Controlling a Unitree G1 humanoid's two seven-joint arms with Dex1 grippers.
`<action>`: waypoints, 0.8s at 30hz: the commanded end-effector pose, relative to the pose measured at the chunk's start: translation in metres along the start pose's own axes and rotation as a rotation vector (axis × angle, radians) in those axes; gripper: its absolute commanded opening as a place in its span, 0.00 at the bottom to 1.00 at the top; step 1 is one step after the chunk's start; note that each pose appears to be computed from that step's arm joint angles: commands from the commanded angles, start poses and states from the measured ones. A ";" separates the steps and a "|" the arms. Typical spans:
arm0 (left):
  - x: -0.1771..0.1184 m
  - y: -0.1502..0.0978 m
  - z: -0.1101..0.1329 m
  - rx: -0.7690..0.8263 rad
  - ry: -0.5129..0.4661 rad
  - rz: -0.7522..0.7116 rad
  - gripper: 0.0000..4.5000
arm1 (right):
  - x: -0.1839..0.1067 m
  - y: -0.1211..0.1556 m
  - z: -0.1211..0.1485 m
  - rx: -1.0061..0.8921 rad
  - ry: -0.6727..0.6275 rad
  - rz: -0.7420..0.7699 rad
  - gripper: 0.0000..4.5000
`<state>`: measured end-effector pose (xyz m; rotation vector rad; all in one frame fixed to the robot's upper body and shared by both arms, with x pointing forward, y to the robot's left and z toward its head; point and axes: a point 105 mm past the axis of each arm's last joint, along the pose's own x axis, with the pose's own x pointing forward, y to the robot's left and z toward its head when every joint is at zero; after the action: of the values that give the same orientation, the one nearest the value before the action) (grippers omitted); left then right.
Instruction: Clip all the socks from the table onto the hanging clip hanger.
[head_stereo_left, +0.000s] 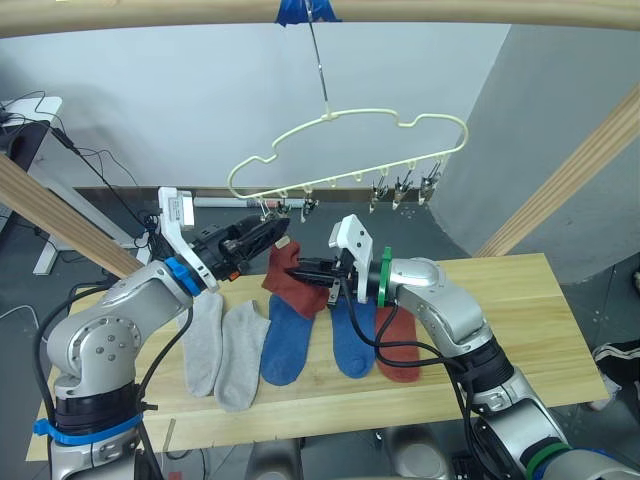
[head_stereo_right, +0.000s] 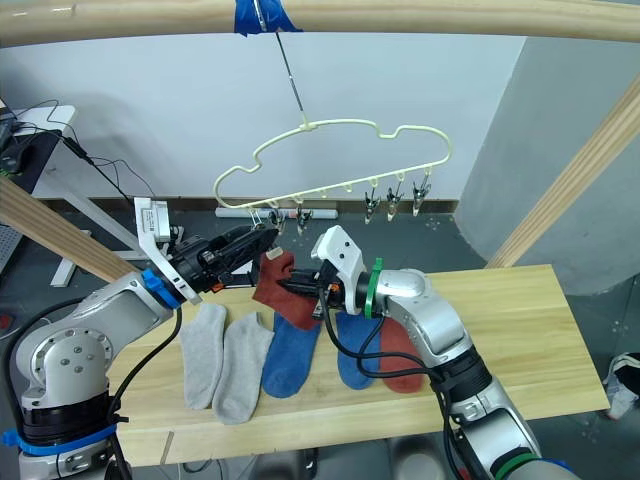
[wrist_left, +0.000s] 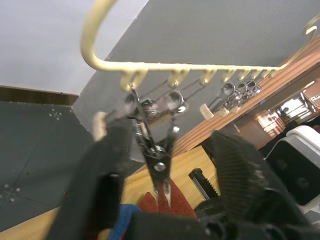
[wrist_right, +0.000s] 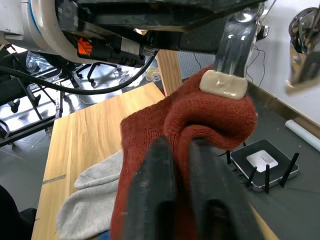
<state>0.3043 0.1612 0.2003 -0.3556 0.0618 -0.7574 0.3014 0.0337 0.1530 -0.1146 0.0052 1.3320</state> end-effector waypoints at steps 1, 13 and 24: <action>-0.009 0.000 0.012 0.050 -0.036 0.011 0.91 | 0.003 0.003 0.010 -0.055 -0.022 0.013 0.40; -0.026 0.013 0.005 0.413 -0.022 0.173 1.00 | -0.043 0.001 -0.006 -0.179 0.118 -0.001 0.71; -0.015 -0.013 -0.007 0.662 -0.174 0.205 1.00 | -0.113 0.003 0.024 -0.285 0.130 -0.062 0.71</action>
<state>0.2899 0.1689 0.1826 0.1640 -0.2178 -0.5053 0.2790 -0.0676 0.1650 -0.4357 -0.0142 1.2461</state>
